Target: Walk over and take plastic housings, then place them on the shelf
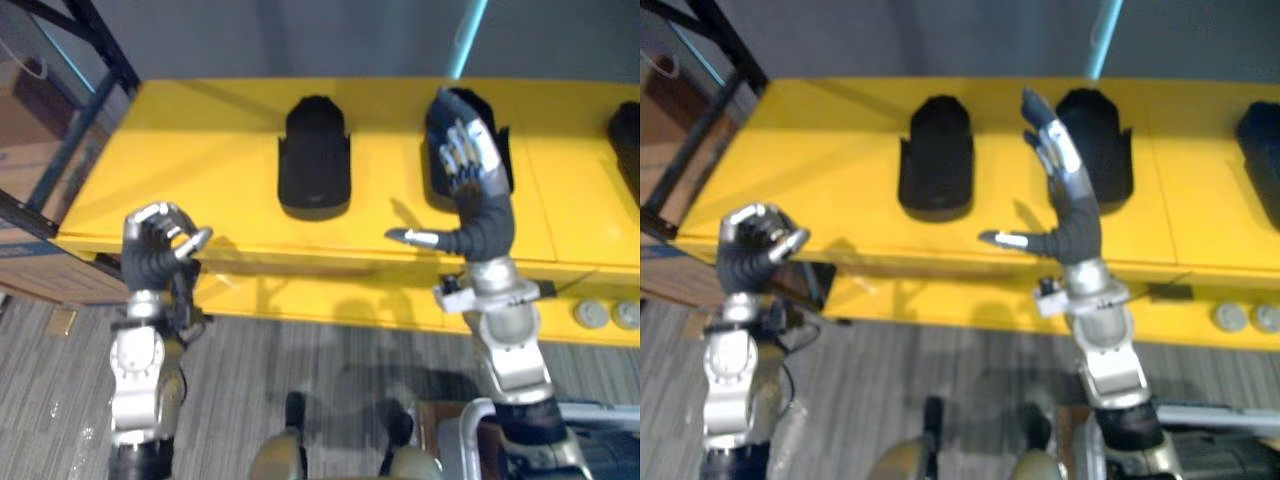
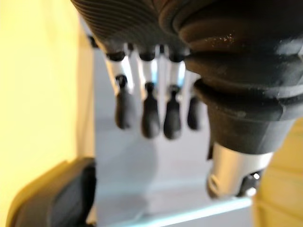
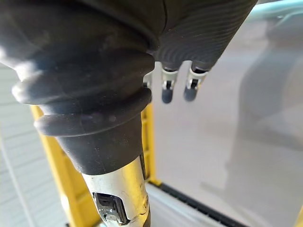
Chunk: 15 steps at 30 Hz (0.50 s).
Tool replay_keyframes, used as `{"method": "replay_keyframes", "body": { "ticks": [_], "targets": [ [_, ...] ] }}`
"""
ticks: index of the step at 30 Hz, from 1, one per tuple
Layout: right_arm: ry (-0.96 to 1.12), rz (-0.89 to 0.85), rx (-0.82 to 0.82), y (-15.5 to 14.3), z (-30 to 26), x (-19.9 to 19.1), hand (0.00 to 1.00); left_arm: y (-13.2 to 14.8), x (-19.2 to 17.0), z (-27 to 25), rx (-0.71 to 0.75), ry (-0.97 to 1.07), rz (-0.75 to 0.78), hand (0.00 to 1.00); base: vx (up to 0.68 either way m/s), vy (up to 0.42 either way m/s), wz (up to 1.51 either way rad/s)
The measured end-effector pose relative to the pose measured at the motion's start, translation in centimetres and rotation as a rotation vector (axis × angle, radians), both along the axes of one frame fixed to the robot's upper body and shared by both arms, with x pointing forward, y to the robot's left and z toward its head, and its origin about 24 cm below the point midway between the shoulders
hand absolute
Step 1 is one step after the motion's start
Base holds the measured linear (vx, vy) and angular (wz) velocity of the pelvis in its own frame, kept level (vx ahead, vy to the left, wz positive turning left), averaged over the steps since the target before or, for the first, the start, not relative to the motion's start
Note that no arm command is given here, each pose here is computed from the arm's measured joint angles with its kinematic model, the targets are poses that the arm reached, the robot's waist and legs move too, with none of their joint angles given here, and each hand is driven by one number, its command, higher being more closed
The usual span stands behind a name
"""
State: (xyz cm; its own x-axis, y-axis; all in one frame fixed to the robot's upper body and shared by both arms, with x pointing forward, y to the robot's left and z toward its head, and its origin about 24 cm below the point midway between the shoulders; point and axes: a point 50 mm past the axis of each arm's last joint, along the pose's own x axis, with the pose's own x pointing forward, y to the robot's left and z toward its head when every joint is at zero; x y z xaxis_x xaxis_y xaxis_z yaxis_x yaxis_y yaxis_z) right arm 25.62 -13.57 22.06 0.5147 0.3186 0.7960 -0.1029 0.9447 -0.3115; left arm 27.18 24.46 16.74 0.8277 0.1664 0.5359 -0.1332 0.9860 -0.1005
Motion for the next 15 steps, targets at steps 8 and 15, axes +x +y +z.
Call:
{"method": "replay_keyframes", "body": {
  "ticks": [8, 15],
  "targets": [
    [0.009, 0.029, -0.127, -0.4, 0.5, 0.1, 0.00, 3.6, 3.2, 2.8, -0.096, -0.002, 0.128, 1.00, 0.00, 0.038, -0.28],
    [0.002, 0.087, -0.165, -0.2, 0.9, -0.2, 0.00, 5.8, 5.9, 4.4, -0.177, 0.061, 0.167, 1.00, -0.05, -0.008, -0.19]
  ]
}}
